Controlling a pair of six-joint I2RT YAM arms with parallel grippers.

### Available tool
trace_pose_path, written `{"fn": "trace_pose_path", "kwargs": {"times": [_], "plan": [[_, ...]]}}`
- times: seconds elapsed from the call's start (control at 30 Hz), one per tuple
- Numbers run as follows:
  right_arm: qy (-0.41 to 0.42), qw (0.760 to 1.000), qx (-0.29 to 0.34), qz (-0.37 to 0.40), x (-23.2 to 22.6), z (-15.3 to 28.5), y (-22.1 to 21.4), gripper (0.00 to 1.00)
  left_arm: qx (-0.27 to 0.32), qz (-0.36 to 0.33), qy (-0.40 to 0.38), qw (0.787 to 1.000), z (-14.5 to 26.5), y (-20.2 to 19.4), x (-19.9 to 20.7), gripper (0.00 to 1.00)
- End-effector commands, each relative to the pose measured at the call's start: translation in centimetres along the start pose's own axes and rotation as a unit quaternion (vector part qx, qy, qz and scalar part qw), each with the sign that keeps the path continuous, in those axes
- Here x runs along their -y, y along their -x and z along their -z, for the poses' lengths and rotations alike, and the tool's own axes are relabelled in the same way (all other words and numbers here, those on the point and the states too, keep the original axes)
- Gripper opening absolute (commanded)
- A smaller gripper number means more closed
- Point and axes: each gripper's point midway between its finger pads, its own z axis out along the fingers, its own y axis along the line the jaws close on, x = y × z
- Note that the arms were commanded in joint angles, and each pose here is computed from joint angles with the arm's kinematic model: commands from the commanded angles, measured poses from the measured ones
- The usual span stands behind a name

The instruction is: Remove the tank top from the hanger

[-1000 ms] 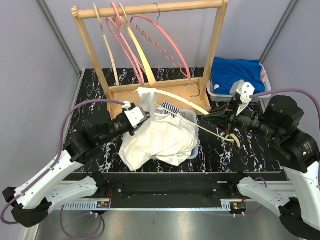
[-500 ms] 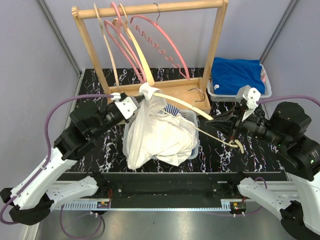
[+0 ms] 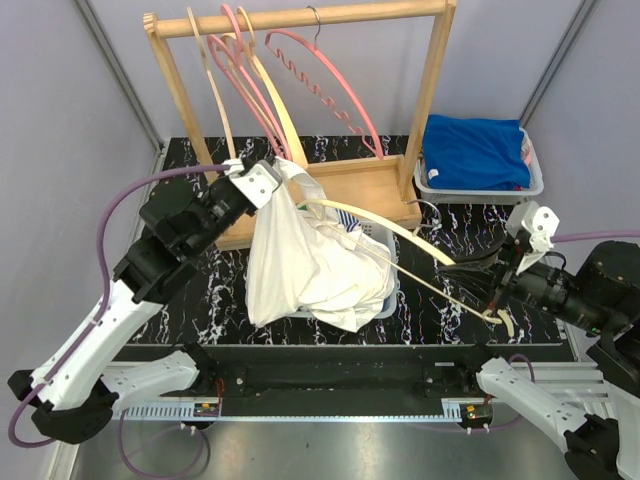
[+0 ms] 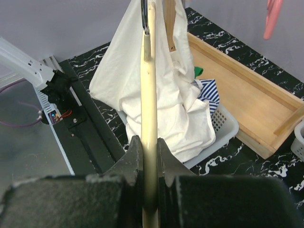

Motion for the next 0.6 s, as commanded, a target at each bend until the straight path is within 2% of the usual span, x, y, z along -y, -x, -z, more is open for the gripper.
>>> {"fn": "trace_pose_path", "kwargs": {"times": [0.0,0.1,0.13,0.17,0.2,0.23,0.3,0.37,0.5,0.57], "plan": [[-0.008,1.0,0.02,-0.008,-0.8,2.3,0.6,0.0,0.035,-0.011,0.046,0.998,-0.9,2.5,-2.8,0.0],[-0.022,0.998,0.057,0.005,-0.9,3.6,1.7,0.0,0.043,-0.024,0.048,0.998,-2.2,3.1,-3.3,0.0],[-0.022,0.997,0.069,0.011,-1.1,4.0,2.3,0.0,0.04,-0.031,0.038,0.998,-3.7,2.8,-3.0,0.0],[-0.02,0.997,0.079,0.016,-1.3,4.4,2.7,0.0,0.048,-0.034,0.039,0.998,-4.3,3.7,-3.5,0.0],[-0.018,0.996,0.086,0.021,-1.5,4.8,3.1,0.0,0.072,-0.033,0.045,0.996,-4.3,6.3,-5.0,0.0],[-0.012,0.996,0.086,0.021,-1.7,4.8,3.1,0.0,0.071,-0.033,0.026,0.997,-6.2,6.5,-4.5,0.0],[-0.01,0.996,0.084,0.018,-1.9,4.9,3.0,0.0,0.1,-0.034,0.028,0.994,-6.5,9.4,-5.9,0.0],[-0.014,0.996,0.089,0.019,-1.9,5.3,3.0,0.0,0.109,-0.027,0.001,0.994,-7.8,9.7,-4.9,0.0],[-0.039,0.991,0.127,0.036,-1.7,6.9,4.1,0.0,0.08,0.012,-0.072,0.994,-7.7,6.3,-0.5,0.0],[-0.063,0.985,0.154,0.044,-1.3,8.0,4.8,0.0,0.053,0.025,-0.121,0.991,-6.7,2.6,3.1,0.0]]}}
